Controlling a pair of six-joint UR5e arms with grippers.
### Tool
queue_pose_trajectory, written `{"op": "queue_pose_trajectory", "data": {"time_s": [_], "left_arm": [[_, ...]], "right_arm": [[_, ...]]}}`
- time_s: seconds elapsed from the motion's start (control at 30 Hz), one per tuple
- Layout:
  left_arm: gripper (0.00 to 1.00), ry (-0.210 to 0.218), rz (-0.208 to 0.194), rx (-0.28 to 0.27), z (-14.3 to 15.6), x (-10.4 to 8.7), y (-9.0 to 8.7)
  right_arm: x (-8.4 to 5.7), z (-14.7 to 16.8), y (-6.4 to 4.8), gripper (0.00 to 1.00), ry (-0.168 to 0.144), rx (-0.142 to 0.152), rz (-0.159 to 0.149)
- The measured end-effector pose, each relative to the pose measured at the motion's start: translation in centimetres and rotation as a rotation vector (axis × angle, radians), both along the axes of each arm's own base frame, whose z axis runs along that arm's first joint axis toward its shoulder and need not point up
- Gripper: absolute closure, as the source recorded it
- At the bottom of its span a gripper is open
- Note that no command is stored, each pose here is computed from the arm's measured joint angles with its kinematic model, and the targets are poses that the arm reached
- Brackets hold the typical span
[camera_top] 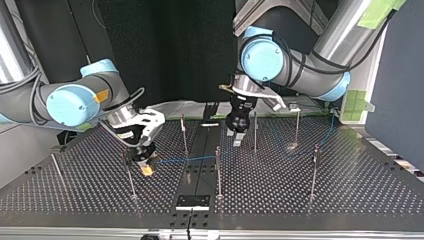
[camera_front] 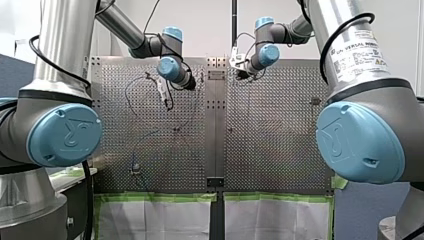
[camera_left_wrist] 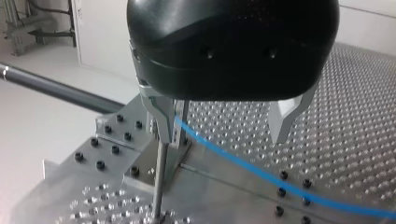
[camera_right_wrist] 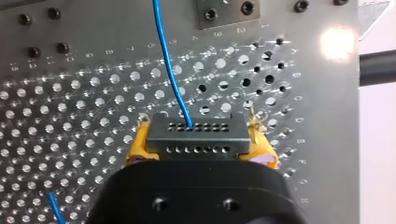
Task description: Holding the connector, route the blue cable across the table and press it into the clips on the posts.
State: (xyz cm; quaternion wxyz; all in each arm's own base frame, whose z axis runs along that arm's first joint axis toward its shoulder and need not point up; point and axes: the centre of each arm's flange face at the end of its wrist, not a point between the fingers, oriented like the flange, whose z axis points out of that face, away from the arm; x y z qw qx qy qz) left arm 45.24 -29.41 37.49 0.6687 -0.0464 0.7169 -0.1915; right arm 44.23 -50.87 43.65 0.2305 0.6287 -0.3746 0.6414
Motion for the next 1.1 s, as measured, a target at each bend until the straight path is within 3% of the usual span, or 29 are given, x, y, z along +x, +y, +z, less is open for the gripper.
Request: {"op": "queue_pose_trajectory", "data": {"time_s": [0.37, 0.7, 0.87, 1.1], "left_arm": [[0.00, -0.054, -0.059, 0.044, 2.5, -4.3, -1.4], [0.00, -0.133, -0.075, 0.023, 5.9, -5.8, -5.2], [0.00, -0.127, -0.089, 0.038, 6.4, -5.7, -7.2], [0.00, -0.096, -0.064, 0.093, 5.8, -4.2, -8.4]], "right_arm": [[-0.3, 0.3, 0.1, 1.00, 0.004, 0.003, -0.021], [-0.7, 0.2, 0.0, 1.00, 0.012, 0.014, -0.038], [-0.9, 0.1, -0.1, 1.00, 0.013, 0.017, -0.041], [-0.9, 0.1, -0.1, 1.00, 0.013, 0.017, -0.041]]}}
